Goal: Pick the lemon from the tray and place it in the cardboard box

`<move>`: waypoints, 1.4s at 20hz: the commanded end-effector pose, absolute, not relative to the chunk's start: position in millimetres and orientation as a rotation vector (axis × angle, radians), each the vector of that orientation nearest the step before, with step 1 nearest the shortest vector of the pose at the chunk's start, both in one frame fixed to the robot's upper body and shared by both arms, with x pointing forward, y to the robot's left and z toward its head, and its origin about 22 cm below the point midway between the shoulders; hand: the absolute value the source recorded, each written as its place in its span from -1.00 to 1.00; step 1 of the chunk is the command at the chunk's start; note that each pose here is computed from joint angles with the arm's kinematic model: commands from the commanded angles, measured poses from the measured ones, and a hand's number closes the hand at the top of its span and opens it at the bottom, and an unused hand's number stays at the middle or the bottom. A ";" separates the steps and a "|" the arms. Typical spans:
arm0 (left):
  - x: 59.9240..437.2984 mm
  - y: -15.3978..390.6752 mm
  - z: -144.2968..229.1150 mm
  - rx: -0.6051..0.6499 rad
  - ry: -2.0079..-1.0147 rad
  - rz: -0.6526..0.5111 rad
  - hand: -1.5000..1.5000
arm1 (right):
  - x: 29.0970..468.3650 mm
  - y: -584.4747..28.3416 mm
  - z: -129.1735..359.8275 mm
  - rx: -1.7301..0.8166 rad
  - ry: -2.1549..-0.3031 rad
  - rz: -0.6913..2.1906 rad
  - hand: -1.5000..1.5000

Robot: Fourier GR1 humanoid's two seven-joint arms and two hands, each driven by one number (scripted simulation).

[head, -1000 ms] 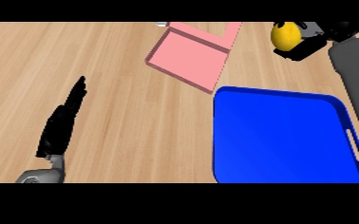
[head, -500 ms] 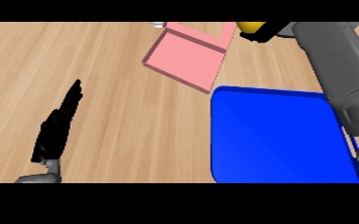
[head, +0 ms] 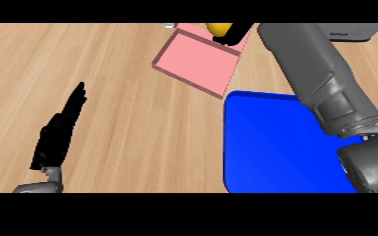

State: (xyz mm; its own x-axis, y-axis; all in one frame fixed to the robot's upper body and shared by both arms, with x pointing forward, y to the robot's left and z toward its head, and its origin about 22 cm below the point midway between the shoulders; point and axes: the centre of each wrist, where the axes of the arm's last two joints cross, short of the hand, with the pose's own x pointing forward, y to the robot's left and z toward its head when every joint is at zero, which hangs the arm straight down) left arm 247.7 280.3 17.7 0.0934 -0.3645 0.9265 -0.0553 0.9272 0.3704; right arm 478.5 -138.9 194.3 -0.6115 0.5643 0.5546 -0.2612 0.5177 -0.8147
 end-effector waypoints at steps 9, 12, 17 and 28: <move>256.3 259.9 7.9 0.328 -1.488 -0.263 0.00 | 462.8 -68.9 144.3 -0.297 -1.696 1.241 1.00; 252.7 252.0 10.1 0.337 -1.489 -0.248 0.00 | 462.0 -77.8 129.5 -0.265 -1.663 1.217 -1.00; 257.0 257.7 10.3 0.338 -1.505 -0.262 0.00 | 458.8 -63.0 130.9 -0.245 -1.687 1.139 -1.00; 256.6 256.5 18.7 0.324 -1.509 -0.262 0.00 | 473.4 -121.1 141.7 -0.009 -1.839 0.466 -1.00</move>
State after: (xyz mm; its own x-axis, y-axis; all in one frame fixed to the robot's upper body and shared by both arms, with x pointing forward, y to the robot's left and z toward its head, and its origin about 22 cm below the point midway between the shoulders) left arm 258.7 258.8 17.3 0.0537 -0.3658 0.9292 -0.0321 0.9294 0.3677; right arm 469.4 -101.0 139.4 -0.3528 0.3722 0.8585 -0.2700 0.8380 -0.4742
